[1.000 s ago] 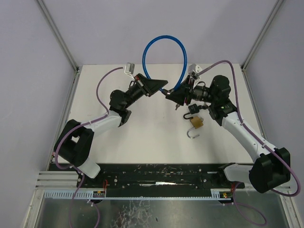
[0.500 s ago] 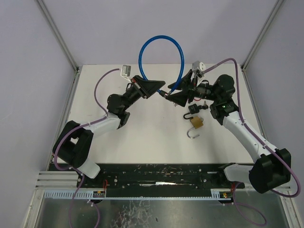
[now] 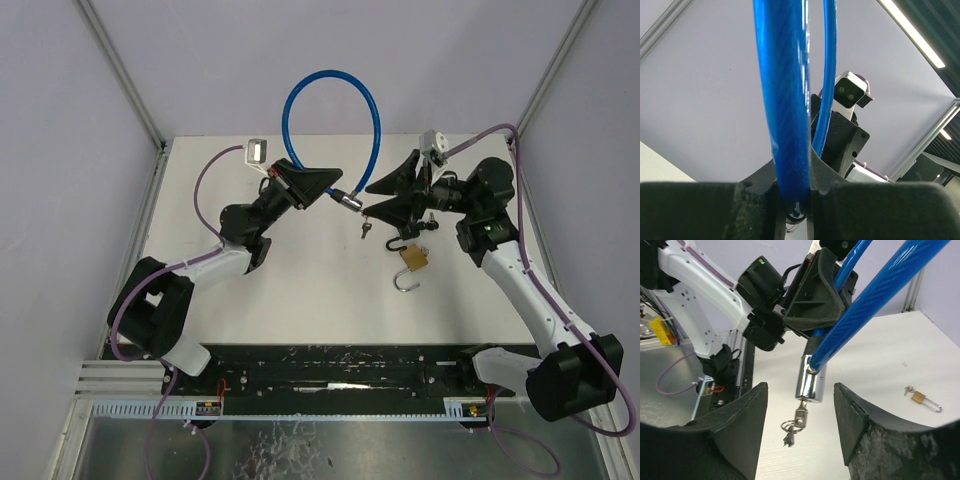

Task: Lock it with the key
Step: Lock the lock.

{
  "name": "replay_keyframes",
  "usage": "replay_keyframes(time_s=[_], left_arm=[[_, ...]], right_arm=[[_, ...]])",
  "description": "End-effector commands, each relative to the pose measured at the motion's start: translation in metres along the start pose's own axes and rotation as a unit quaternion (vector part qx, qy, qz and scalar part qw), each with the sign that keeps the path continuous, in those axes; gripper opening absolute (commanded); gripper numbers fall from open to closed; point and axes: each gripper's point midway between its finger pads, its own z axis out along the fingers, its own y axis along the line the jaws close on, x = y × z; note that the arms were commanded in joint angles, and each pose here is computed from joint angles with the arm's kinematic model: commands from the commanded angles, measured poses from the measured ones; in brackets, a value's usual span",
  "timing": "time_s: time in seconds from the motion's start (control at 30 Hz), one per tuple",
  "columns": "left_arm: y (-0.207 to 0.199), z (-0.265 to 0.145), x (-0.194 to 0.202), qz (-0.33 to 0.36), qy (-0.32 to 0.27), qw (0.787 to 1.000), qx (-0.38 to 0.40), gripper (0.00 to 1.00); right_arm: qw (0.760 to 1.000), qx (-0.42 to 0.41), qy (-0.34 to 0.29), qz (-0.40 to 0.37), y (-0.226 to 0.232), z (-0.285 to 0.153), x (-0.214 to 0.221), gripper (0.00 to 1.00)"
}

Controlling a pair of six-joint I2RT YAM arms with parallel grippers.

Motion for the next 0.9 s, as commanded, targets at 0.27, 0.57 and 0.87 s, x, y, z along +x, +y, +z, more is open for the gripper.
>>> replay_keyframes(time_s=[0.27, 0.57, 0.87], left_arm=[[-0.064, 0.004, -0.017, 0.070, -0.017, 0.991, 0.112, 0.01], [-0.074, 0.006, -0.019, 0.073, -0.015, 0.989, 0.126, 0.00], [-0.079, 0.007, -0.019, 0.073, -0.014, 0.989, 0.131, 0.00]], right_arm=[[0.993, -0.004, -0.024, 0.117, 0.032, -0.007, -0.023, 0.44], [0.986, 0.009, -0.018, 0.166, 0.029, -0.008, -0.007, 0.39], [0.983, 0.015, -0.015, 0.182, 0.028, -0.009, -0.001, 0.33]])
